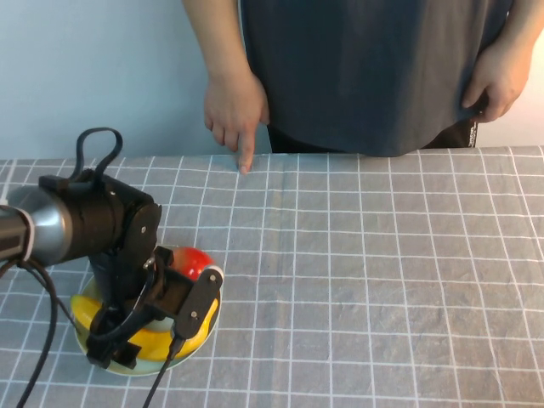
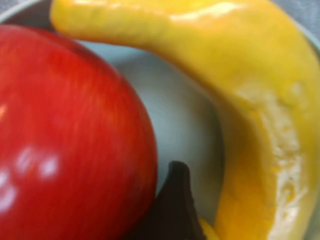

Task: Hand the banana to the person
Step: Pick up the banana

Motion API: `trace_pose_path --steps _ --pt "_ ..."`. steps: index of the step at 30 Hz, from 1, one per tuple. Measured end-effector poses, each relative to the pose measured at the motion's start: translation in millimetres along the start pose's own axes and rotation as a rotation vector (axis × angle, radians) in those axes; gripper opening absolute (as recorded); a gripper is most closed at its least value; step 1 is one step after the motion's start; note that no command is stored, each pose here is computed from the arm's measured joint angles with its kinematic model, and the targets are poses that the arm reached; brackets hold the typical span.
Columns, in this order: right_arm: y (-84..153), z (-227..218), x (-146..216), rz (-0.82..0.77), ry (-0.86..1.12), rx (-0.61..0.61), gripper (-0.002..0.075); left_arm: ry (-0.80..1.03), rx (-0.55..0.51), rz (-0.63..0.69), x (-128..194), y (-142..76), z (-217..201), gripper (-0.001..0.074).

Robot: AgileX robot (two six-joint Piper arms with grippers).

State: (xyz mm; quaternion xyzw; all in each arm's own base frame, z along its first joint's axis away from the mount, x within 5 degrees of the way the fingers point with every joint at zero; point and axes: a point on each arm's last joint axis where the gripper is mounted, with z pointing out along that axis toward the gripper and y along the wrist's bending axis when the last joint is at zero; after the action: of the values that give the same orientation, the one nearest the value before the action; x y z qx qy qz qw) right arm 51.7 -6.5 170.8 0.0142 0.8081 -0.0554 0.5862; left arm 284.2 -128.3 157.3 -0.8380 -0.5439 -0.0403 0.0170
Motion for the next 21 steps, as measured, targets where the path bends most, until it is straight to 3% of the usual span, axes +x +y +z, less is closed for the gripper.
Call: trace_pose_path --steps 4,12,21 --pt "0.0 0.0 0.0 0.0 0.0 0.0 -0.0009 0.0 0.0 0.001 0.1 2.7 6.5 0.0554" --pt "0.0 0.0 0.0 0.0 0.0 0.0 -0.0009 -0.003 0.03 -0.002 -0.9 2.7 12.7 0.0296" --pt "0.0 0.0 0.0 0.0 0.0 0.0 -0.0009 -0.03 0.1 -0.039 -2.9 -4.8 6.6 0.0296"
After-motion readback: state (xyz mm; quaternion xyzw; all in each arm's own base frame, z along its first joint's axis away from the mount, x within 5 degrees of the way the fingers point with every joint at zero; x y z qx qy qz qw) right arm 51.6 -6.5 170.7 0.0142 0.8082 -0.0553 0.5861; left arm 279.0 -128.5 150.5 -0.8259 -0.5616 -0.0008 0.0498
